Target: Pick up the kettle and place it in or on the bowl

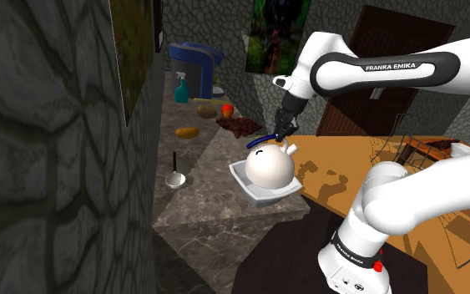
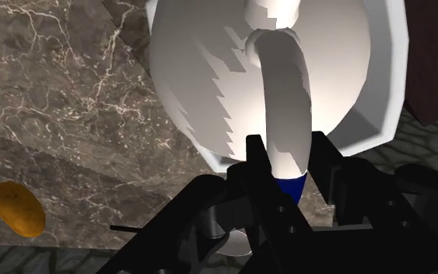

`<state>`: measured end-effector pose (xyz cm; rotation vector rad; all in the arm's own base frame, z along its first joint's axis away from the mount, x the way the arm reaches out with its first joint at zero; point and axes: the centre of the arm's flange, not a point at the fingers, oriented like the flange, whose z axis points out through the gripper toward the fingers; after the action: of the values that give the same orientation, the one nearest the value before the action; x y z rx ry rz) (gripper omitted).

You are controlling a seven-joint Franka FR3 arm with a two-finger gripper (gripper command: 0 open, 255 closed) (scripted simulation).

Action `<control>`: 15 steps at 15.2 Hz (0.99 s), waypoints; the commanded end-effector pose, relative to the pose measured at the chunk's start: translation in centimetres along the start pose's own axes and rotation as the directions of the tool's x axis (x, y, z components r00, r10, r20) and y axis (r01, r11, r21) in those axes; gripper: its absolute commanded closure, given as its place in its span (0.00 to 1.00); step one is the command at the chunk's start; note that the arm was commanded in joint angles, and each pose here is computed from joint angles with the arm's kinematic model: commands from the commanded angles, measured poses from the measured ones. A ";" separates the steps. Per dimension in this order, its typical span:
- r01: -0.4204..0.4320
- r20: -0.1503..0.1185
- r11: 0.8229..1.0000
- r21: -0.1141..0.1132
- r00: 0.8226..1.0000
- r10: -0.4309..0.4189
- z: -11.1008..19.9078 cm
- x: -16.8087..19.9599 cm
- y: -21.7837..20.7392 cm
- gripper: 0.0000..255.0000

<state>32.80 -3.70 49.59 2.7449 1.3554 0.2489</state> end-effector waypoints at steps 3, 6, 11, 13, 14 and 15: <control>0.000 0.002 1.000 0.003 1.000 0.000 0.3 0.0 -0.1 1.00; 0.000 0.002 1.000 0.003 1.000 0.000 0.3 0.0 -0.1 1.00; 0.000 0.002 1.000 0.003 1.000 0.000 0.4 -0.1 0.0 0.00; 0.000 0.002 1.000 0.003 1.000 0.000 -1.0 0.0 -0.1 0.00; 0.000 0.002 1.000 0.003 1.000 0.000 -2.3 0.0 0.0 0.00; 0.000 0.002 1.000 0.003 1.000 0.000 -3.6 0.0 0.0 0.00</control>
<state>32.32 -3.84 51.93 2.7459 1.3554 0.2459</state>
